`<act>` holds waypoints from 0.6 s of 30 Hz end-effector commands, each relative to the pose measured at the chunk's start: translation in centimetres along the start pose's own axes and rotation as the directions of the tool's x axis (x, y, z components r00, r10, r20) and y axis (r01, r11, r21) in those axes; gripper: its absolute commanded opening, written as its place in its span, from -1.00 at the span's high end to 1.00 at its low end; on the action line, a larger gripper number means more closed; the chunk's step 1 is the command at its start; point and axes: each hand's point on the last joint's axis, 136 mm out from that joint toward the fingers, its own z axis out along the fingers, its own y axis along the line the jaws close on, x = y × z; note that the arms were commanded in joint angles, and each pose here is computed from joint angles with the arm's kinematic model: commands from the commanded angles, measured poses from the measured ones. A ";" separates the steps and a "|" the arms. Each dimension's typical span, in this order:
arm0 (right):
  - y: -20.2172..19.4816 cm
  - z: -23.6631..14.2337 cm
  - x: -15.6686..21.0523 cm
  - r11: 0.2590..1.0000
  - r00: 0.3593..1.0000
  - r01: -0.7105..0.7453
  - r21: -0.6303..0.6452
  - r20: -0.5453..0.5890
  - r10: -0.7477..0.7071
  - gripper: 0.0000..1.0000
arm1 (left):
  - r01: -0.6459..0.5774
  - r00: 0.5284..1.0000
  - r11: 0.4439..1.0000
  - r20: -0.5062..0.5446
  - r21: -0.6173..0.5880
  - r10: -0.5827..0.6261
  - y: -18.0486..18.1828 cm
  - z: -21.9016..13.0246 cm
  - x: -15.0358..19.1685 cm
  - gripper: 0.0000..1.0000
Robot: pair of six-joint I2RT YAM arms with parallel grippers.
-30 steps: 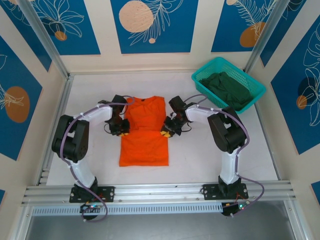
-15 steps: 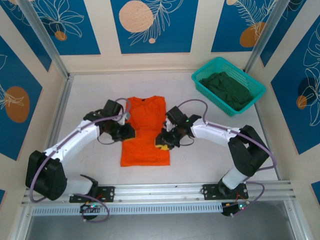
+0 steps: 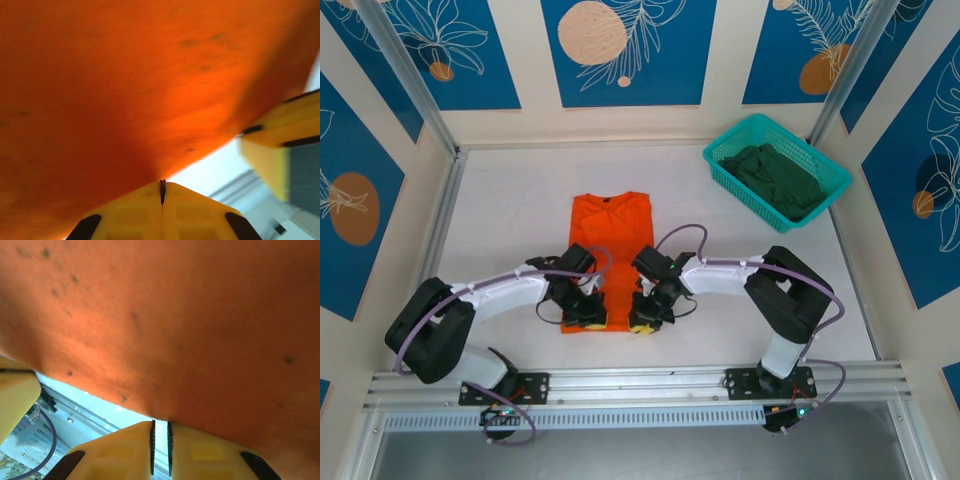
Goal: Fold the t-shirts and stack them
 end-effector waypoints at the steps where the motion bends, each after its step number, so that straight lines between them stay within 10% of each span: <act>1: -2.1 0.5 0.3 0.997 1.000 -0.020 0.074 -0.018 0.022 0.64 | 0.039 0.999 0.985 -0.003 -0.165 -0.040 4.4 0.6 1.5 0.87; 18: -4.8 -0.5 0.4 0.996 0.998 -0.059 0.060 -0.019 0.060 0.64 | 0.362 0.922 0.828 0.293 -0.428 -0.252 12.0 -4.7 3.7 0.37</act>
